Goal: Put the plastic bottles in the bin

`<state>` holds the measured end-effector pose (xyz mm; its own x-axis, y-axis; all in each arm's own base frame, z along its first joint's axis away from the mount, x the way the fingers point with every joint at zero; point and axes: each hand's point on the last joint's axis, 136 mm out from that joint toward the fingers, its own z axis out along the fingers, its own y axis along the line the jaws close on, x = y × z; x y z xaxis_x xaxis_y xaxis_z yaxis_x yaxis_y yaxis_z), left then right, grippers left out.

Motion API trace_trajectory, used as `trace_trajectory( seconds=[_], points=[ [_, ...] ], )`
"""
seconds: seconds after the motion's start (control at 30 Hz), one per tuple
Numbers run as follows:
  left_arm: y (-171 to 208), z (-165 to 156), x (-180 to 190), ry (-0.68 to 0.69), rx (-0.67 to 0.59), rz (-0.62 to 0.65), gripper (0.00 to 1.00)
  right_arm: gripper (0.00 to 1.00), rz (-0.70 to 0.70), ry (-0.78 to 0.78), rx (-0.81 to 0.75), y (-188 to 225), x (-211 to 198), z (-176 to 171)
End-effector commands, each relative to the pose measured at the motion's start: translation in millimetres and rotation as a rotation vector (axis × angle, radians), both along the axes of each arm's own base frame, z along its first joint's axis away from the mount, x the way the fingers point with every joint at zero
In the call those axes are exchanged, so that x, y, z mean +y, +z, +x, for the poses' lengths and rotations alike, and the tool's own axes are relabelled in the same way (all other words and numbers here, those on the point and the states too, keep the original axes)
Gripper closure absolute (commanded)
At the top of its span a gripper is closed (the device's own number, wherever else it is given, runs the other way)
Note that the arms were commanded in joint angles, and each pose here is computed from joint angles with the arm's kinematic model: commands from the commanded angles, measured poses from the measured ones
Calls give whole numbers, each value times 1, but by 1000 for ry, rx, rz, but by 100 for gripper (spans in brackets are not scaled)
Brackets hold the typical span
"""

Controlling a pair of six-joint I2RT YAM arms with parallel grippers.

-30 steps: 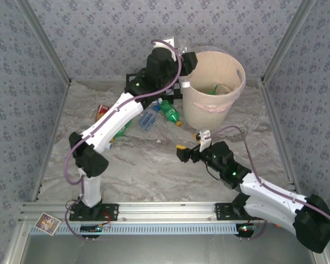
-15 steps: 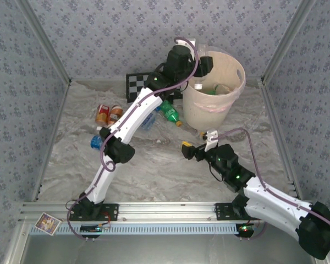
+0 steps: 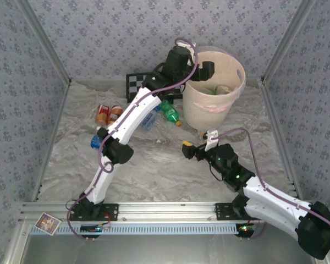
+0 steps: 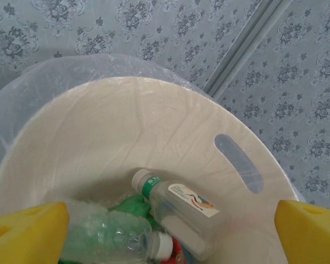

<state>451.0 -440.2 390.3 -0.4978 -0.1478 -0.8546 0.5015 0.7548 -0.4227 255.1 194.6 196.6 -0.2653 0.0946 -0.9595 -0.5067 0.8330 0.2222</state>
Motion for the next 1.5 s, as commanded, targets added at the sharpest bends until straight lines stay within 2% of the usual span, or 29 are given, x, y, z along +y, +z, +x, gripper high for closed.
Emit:
trace_trajectory(
  seconds=[0.0, 0.13, 0.3, 0.43, 0.6, 0.77, 0.93, 1.13, 1.27, 1.47],
  points=[
    [44, -24, 29, 19, -52, 3, 2, 0, 23, -19, -11, 4, -3, 3],
    [31, -30, 52, 82, -48, 60, 0, 0, 19, -22, -10, 4, -3, 4],
    [14, -49, 88, 138, -84, 44, 0, 0, -2, -29, 4, -4, -2, 7],
    [-10, -58, 135, 222, -54, 41, 0, 1, -9, -26, 14, -9, 2, 9],
    [-60, -73, 197, 311, 43, 56, 0, 1, -50, -30, 51, -25, 8, 14],
    [-96, -100, 250, 390, 60, 93, 0, 0, -63, -3, 69, -17, 26, 13],
    [-126, -124, 284, 440, 39, 137, 0, 0, -122, 17, 98, -13, 49, 14],
    [-161, -140, 313, 522, 45, 134, 0, 0, -209, 1, 137, -11, 69, 19],
    [-185, -146, 341, 641, 86, 146, 0, 0, -187, -16, 151, -2, 71, 20],
    [-237, -158, 400, 895, 277, 115, 2, 0, -186, 13, 169, 9, 80, 10]
  ],
)
